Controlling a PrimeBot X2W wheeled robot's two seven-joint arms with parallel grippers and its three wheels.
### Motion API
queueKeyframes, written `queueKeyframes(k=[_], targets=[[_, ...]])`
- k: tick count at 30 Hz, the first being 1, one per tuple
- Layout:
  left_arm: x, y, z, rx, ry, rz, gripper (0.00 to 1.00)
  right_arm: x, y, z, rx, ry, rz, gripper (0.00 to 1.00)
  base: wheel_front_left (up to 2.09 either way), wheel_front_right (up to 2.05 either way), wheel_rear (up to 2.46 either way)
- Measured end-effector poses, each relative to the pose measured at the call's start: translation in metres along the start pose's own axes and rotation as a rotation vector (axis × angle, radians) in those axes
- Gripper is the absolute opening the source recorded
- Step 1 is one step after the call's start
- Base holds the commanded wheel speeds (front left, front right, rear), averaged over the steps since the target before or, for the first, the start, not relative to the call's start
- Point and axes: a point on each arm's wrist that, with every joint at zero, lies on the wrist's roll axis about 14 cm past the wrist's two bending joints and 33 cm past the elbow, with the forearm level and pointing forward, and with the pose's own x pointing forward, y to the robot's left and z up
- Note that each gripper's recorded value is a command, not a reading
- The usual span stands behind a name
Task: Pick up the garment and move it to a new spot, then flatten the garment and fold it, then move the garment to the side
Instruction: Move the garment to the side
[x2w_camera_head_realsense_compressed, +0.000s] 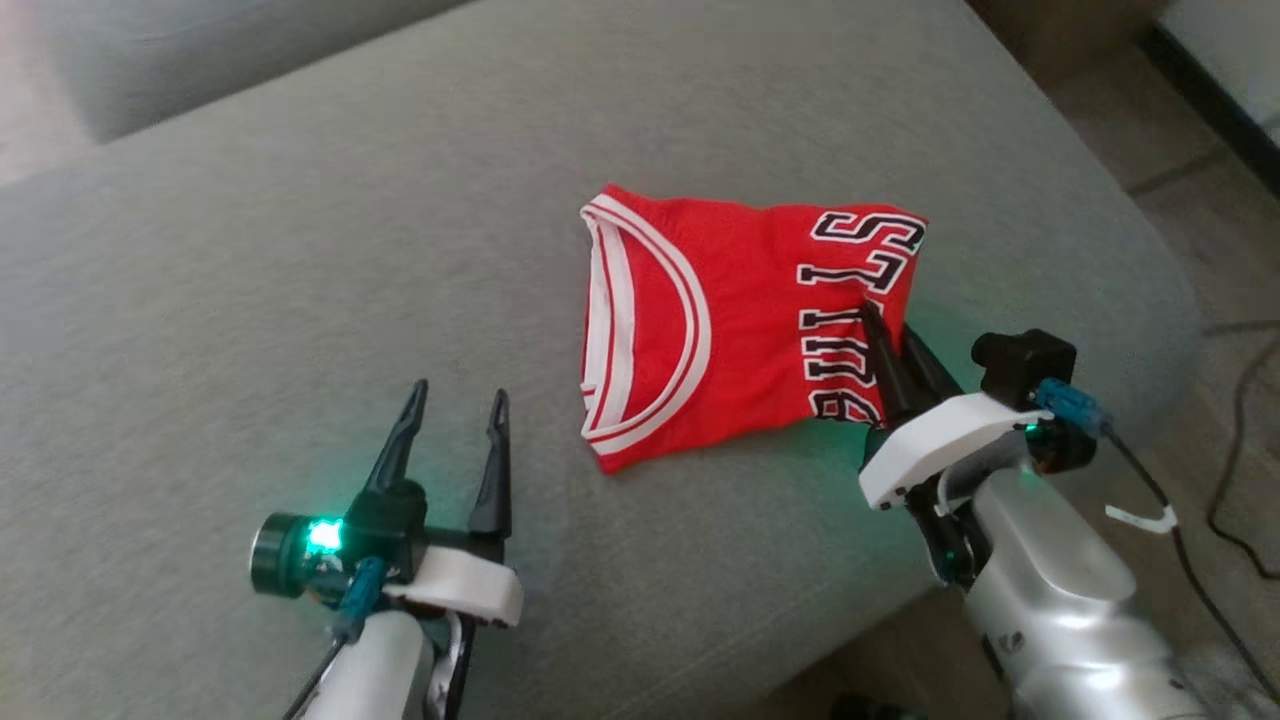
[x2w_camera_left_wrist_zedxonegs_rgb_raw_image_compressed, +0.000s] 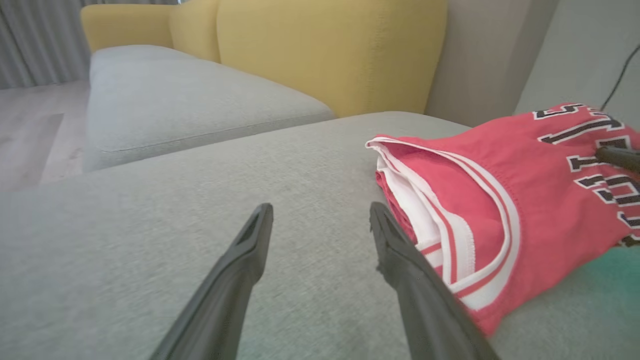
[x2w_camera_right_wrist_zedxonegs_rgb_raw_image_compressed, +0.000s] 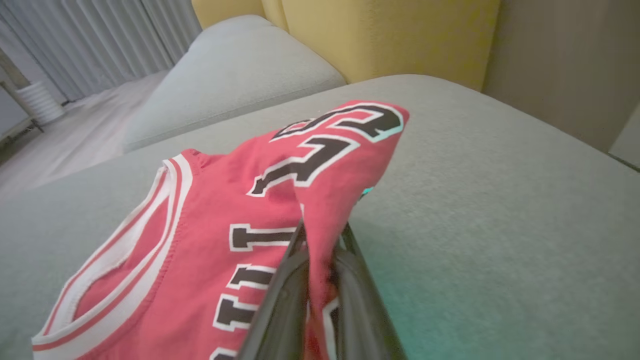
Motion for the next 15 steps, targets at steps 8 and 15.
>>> queueKeyframes(k=[8,15], targets=[[0.005,0.009,-0.025,-0.002,0.054,-0.001,1.00,0.038,-0.032,0.038,-0.127,-0.030,-0.051,0.00,0.00,0.00,0.00],[-0.006,0.047,-0.033,0.001,0.067,0.090,1.00,0.080,-0.083,0.079,-0.277,-0.019,-0.146,0.00,0.00,0.00,0.00]])
